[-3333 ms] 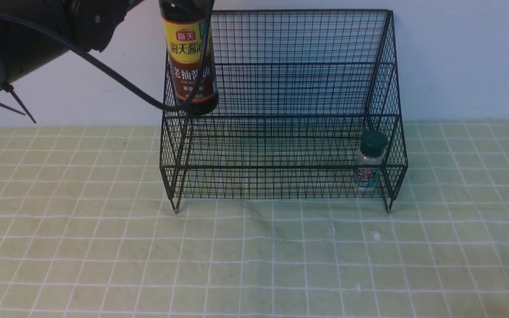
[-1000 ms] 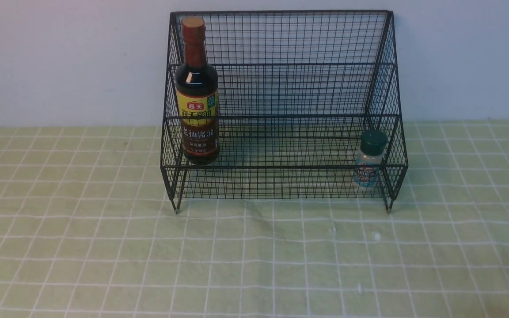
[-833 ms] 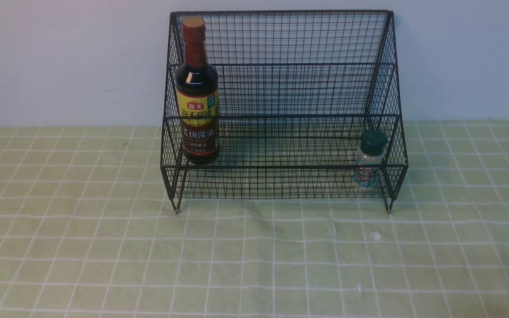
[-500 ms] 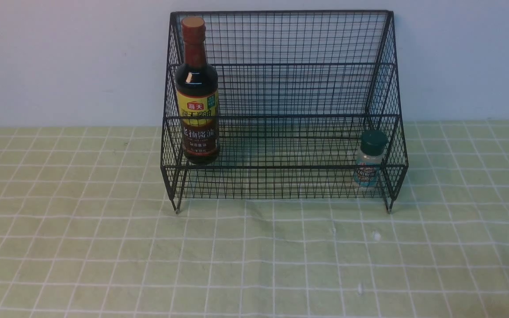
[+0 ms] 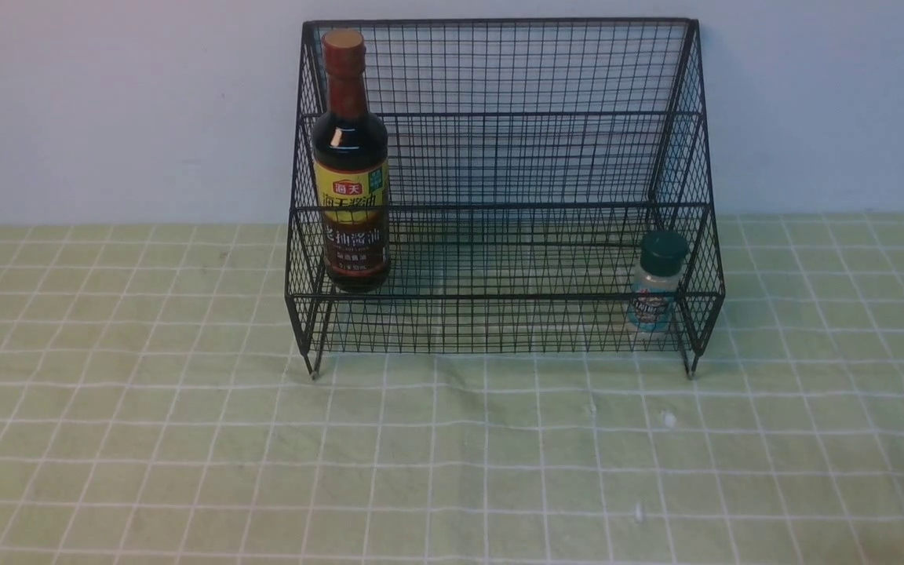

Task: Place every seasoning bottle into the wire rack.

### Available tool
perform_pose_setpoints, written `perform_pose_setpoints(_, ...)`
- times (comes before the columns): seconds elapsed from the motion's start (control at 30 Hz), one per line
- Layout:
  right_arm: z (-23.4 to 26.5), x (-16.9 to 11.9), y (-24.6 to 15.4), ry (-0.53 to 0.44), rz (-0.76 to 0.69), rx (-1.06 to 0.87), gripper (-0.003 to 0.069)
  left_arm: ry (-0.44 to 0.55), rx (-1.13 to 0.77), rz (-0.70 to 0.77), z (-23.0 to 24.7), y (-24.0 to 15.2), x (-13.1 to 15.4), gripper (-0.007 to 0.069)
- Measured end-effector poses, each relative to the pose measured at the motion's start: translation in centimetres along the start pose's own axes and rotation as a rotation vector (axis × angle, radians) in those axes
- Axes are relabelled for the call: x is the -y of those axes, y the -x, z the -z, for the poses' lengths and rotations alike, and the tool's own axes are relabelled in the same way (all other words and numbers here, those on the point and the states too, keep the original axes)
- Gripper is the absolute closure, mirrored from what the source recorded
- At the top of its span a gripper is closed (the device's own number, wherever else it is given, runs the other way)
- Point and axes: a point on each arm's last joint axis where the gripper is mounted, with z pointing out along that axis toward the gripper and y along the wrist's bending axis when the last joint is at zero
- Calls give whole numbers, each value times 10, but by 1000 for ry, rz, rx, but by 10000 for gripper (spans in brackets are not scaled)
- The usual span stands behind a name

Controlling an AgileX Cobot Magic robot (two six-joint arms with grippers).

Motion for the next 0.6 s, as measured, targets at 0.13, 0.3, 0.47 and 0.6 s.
perform_pose_setpoints(0.13, 0, 0, 0, 0, 0, 0, 673, 0, 11, 2, 0, 0, 0, 631)
perform_pose_setpoints(0.3, 0, 0, 0, 0, 0, 0, 673, 0, 14, 2, -1, 0, 0, 631)
perform_pose_setpoints(0.47, 0, 0, 0, 0, 0, 0, 673, 0, 14, 2, -1, 0, 0, 631)
perform_pose_setpoints(0.6, 0, 0, 0, 0, 0, 0, 673, 0, 14, 2, -1, 0, 0, 631)
